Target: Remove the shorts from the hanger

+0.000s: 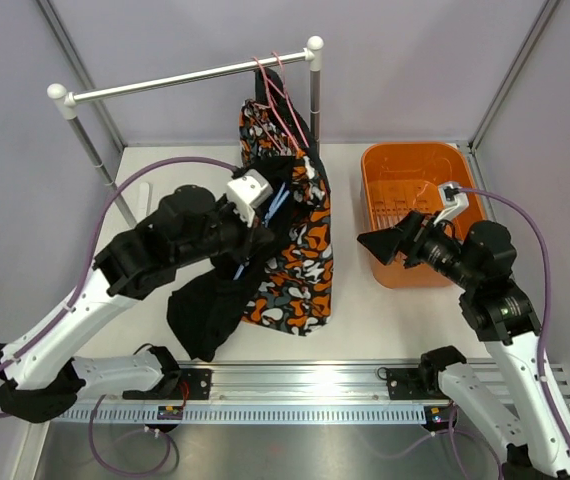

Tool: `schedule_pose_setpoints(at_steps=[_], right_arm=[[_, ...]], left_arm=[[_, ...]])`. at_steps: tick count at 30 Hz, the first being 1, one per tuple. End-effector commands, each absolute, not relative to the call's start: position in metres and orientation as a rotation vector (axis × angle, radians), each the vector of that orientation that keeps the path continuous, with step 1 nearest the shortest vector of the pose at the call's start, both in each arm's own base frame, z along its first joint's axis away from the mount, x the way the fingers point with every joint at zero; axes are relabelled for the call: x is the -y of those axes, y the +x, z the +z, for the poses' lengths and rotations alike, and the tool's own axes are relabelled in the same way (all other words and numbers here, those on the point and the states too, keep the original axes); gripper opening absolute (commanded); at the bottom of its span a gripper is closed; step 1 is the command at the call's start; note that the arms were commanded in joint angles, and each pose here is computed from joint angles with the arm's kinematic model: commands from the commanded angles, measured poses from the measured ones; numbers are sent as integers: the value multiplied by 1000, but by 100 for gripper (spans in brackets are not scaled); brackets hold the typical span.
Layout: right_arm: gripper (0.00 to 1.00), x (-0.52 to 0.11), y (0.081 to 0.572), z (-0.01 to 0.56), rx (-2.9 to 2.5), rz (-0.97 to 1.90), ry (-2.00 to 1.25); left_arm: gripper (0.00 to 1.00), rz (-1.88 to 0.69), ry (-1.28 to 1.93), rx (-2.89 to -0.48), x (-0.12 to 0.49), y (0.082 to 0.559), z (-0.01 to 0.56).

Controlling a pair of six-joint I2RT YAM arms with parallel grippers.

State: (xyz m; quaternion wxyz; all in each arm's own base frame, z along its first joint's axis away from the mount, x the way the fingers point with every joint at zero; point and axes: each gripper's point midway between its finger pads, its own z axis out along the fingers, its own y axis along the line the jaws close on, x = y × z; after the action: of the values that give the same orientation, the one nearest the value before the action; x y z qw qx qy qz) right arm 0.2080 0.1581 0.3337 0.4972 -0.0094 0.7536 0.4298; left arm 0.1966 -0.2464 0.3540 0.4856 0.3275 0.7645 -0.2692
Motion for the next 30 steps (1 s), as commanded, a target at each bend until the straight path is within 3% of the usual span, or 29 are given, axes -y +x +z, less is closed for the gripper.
schedule_pose_setpoints(at_steps=[1, 13, 19, 25, 29, 30], right_arm=[[99, -174, 214, 339, -1825, 1041, -74], [95, -242, 222, 356, -1875, 1041, -206], [88, -288, 237, 349, -1944, 937, -241], [74, -318, 267, 324, -2032, 728, -191], [53, -316, 280, 316, -2058, 624, -138], [40, -312, 284, 318, -2046, 603, -109]], left_arm=[[0, -705, 925, -1817, 270, 177, 358], [0, -690, 831, -1797, 253, 169, 370], [0, -692, 823, -1796, 241, 161, 374], [0, -684, 817, -1804, 232, 156, 372], [0, -668, 801, -1802, 223, 155, 374], [0, -662, 791, -1800, 220, 155, 375]])
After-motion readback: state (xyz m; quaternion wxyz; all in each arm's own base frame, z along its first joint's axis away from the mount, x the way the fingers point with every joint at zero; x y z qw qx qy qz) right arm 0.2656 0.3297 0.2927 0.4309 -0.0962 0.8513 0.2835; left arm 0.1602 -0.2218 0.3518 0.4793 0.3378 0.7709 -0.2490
